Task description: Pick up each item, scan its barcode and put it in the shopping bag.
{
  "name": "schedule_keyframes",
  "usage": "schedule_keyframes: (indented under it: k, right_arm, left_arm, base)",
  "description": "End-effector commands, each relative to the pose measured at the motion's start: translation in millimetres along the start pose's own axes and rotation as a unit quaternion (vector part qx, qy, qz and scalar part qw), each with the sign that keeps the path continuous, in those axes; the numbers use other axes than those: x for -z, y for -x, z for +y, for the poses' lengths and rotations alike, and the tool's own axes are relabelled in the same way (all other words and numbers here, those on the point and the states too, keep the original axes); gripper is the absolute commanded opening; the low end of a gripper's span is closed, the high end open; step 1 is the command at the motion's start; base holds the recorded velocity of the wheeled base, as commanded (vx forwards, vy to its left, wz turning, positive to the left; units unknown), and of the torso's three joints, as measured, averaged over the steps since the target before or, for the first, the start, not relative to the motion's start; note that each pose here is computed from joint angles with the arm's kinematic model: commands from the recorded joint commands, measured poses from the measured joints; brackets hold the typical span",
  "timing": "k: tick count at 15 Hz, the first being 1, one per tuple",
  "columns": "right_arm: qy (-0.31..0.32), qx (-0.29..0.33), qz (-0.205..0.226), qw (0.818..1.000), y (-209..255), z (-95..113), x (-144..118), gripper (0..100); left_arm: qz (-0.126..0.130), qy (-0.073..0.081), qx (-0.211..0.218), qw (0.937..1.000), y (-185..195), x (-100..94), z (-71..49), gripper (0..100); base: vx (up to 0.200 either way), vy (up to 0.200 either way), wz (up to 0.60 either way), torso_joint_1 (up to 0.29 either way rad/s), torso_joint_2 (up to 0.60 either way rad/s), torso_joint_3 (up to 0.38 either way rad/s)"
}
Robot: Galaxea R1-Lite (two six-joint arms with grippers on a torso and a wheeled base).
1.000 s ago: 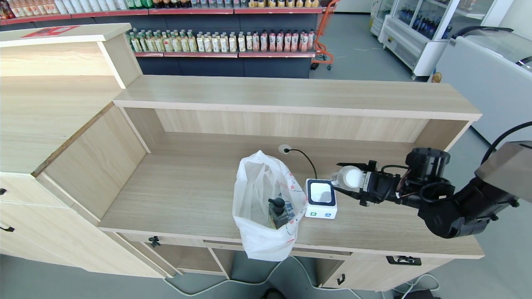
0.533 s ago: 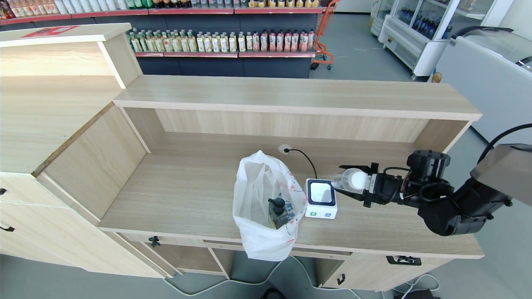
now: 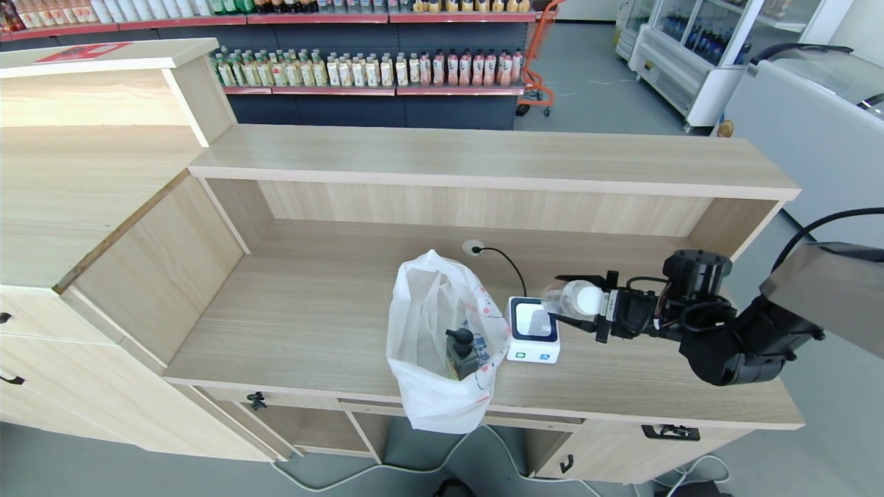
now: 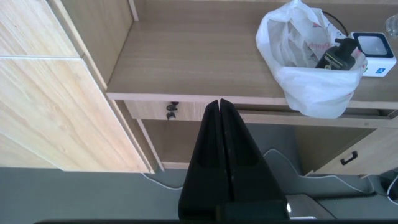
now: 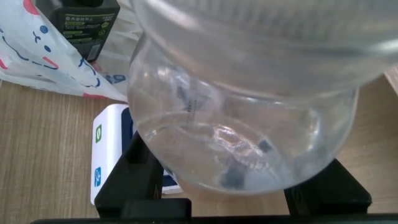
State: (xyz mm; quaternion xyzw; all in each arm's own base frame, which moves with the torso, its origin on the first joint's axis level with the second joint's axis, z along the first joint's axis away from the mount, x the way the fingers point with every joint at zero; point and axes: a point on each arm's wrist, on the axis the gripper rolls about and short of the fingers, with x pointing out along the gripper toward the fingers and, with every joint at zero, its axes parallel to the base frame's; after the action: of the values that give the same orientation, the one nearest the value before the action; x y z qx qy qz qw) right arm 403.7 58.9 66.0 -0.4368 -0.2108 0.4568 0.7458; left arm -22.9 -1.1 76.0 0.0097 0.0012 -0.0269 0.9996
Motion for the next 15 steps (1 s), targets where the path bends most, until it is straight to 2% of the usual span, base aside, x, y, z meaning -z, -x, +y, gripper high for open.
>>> schedule_keyframes:
  k: [1, 15]
  right_arm:
    - [0.003, 0.000, -0.005, 1.000, -6, 0, 5, 0]
    - [0.000, -0.015, -0.025, 1.000, -28, 12, 13, 0]
  left_arm:
    - [0.000, 0.000, 0.000, 1.0000, 0, 0.1, 0.0, 0]
    - [0.000, 0.000, 0.000, 1.0000, 0, 0.1, 0.0, 0]
  base:
    - [0.000, 0.000, 0.00, 0.000, 0.00, 0.000]
    - [0.000, 0.000, 0.00, 0.000, 0.00, 0.000]
